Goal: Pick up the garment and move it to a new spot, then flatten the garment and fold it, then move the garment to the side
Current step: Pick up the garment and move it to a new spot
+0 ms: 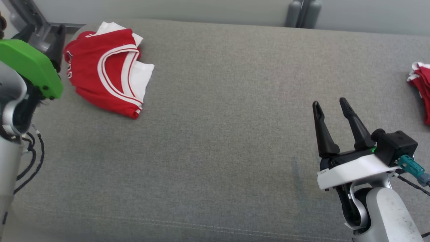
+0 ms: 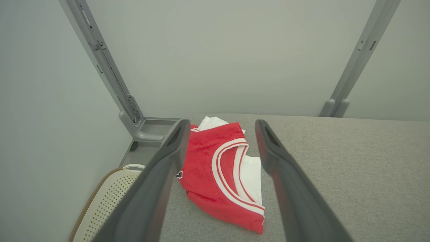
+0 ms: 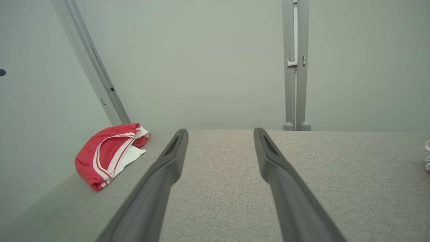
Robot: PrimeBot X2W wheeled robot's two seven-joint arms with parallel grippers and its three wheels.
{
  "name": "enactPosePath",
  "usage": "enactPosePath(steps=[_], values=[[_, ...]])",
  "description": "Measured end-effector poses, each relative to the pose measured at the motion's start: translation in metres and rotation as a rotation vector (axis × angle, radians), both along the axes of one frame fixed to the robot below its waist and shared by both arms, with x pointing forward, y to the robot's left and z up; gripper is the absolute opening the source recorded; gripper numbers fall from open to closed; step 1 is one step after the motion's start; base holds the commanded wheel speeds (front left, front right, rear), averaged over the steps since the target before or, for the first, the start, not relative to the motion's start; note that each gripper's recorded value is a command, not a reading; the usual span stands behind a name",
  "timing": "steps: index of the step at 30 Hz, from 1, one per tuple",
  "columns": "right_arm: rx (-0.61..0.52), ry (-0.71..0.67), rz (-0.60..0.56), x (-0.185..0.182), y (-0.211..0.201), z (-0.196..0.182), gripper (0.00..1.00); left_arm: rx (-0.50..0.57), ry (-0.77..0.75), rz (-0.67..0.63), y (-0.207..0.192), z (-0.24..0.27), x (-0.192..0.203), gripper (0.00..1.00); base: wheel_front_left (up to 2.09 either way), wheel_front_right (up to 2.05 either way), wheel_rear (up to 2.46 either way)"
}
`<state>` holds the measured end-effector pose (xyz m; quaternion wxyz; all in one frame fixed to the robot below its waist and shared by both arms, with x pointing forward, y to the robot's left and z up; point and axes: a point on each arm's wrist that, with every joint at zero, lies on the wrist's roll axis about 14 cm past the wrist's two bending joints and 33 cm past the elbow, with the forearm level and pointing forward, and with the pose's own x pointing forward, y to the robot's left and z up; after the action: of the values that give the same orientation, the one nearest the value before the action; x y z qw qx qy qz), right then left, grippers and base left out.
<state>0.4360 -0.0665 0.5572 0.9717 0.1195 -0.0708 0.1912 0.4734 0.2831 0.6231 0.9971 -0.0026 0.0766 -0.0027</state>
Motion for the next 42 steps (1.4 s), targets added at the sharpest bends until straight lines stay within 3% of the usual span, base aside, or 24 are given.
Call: enactPosePath(steps=[9,18,29,38,39,40,41,42], values=[[-0.003,0.027,-0.066,0.027,-0.023,-0.023,1.0,-0.003,0.213,0.061,0.016,-0.054,0.064,1.0,0.0,0.0,0.0],[-0.025,0.05,-0.135,0.052,-0.048,-0.049,1.0,-0.025,0.367,0.088,0.02,-0.135,0.101,1.0,0.0,0.0,0.0],[-0.076,0.092,-0.17,0.072,-0.062,-0.081,1.0,-0.009,0.556,0.111,0.02,-0.239,0.108,1.0,0.0,0.0,0.0],[-0.1,0.133,-0.173,0.074,-0.065,-0.099,1.0,0.018,0.635,0.16,0.035,-0.276,0.102,1.0,0.0,0.0,0.0],[-0.101,0.133,-0.173,0.074,-0.065,-0.099,1.0,0.019,0.636,0.162,0.036,-0.277,0.102,0.82,0.0,0.0,0.0],[-0.101,0.133,-0.174,0.073,-0.066,-0.098,1.0,0.016,0.631,0.164,0.036,-0.276,0.102,0.49,0.0,0.0,0.0],[-0.101,0.132,-0.174,0.073,-0.066,-0.097,1.0,0.015,0.629,0.166,0.036,-0.276,0.102,0.38,0.0,0.0,0.0],[-0.102,0.13,-0.175,0.073,-0.066,-0.096,1.0,0.015,0.628,0.167,0.036,-0.274,0.101,0.04,0.0,0.0,0.0]])
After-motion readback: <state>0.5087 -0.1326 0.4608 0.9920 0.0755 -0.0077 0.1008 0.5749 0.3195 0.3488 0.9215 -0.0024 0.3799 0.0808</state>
